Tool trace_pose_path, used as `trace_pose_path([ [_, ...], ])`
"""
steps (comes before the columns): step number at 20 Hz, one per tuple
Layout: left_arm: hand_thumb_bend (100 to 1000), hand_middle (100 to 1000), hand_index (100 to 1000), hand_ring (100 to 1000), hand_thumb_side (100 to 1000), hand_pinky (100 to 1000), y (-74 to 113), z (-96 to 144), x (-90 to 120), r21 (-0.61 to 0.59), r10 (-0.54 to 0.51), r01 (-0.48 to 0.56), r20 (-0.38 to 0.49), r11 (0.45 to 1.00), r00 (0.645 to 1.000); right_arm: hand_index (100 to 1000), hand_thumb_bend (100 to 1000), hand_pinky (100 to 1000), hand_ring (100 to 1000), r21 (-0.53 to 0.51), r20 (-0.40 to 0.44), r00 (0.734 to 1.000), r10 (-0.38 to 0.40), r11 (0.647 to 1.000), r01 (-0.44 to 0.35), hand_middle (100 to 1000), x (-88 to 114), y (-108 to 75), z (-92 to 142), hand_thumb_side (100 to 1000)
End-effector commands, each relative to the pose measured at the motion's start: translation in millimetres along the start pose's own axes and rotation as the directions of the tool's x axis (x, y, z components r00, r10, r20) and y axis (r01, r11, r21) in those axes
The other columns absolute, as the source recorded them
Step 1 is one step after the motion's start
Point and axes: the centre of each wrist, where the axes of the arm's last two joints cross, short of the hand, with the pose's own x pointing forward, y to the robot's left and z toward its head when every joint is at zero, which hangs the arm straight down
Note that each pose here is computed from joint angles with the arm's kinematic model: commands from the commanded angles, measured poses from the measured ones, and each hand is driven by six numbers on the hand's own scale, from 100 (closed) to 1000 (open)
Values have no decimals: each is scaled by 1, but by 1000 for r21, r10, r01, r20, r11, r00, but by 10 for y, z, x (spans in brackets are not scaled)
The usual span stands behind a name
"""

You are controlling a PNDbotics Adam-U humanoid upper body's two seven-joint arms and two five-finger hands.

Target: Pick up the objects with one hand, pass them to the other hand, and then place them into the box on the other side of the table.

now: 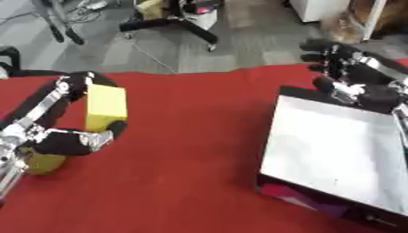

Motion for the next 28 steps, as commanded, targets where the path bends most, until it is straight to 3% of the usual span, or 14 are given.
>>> trace_pose_path([
  [1, 100, 672, 566, 779, 160, 818, -40, -41, 93, 78, -20, 14, 79, 997, 997, 1000, 315, 1000, 998, 29, 28, 999, 16, 999, -16, 1000, 119, 18, -161, 415],
  [8, 107, 656, 572, 763, 113, 805, -223, -112, 150, 185, -57, 26, 165, 982, 985, 1000, 321, 1000, 1000, 98, 68, 998, -2, 995, -5, 1000, 224, 176, -447, 415],
  [15, 203, 602, 562, 715, 100, 773, -324, -212, 231, 294, -185, 102, 269, 950, 945, 1000, 335, 1000, 1000, 187, 140, 990, -16, 982, -10, 1000, 350, 343, -710, 404],
  [23, 320, 503, 552, 596, 100, 679, -340, -299, 274, 475, -426, 264, 275, 840, 862, 1000, 402, 1000, 999, 226, 165, 986, -19, 974, -19, 1000, 425, 431, -839, 360],
  [28, 389, 515, 596, 594, 100, 666, -362, -358, 314, 534, -561, 375, 238, 758, 793, 1000, 402, 1000, 1000, 267, 166, 986, -29, 964, -16, 1000, 442, 483, -873, 367],
])
